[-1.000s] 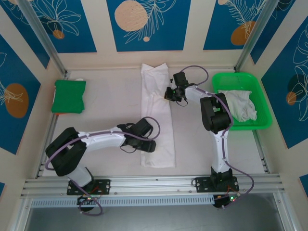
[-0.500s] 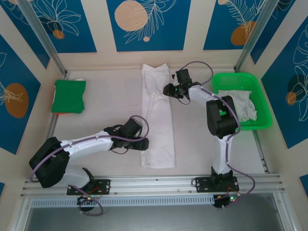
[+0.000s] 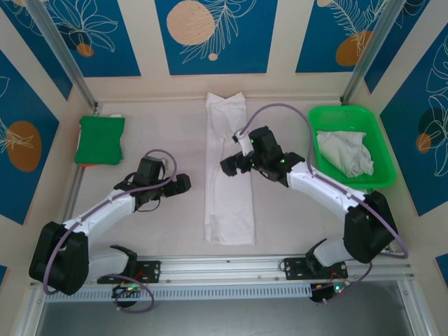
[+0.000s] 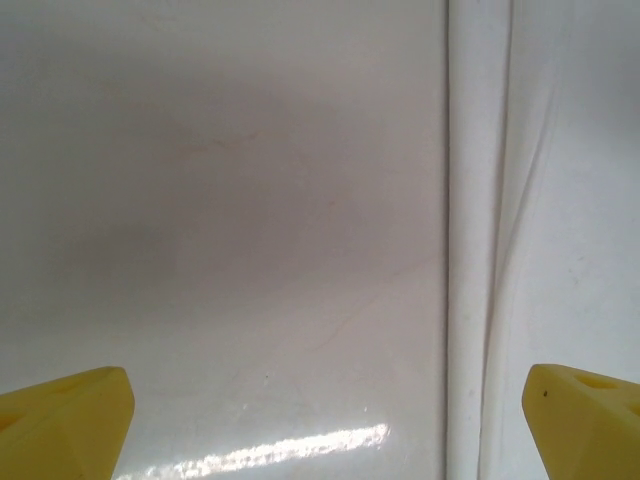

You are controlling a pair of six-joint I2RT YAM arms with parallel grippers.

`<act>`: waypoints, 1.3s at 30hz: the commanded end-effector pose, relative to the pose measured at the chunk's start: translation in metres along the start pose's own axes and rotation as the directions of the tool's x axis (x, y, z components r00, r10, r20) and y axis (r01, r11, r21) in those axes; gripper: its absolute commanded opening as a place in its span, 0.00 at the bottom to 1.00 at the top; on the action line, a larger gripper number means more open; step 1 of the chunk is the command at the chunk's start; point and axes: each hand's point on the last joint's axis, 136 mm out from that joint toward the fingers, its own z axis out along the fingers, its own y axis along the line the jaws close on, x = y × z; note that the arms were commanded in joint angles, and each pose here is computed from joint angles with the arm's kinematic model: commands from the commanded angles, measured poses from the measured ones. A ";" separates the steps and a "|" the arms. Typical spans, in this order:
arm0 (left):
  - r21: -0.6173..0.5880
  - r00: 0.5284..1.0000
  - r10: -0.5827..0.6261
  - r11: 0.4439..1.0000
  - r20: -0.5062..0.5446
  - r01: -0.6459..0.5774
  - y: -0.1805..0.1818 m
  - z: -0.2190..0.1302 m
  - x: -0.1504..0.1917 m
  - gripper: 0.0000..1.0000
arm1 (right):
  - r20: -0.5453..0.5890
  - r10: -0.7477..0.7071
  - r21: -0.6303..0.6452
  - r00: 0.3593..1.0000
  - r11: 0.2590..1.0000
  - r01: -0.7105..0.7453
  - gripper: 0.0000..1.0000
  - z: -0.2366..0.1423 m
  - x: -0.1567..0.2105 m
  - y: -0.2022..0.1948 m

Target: Fold and stack the t-shirts

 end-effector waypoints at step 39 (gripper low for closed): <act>0.095 0.994 -0.098 0.990 -0.045 0.102 0.016 0.015 -0.019 1.00 | -0.344 -0.816 -0.517 0.465 0.578 0.632 0.49 0.004 0.244 0.128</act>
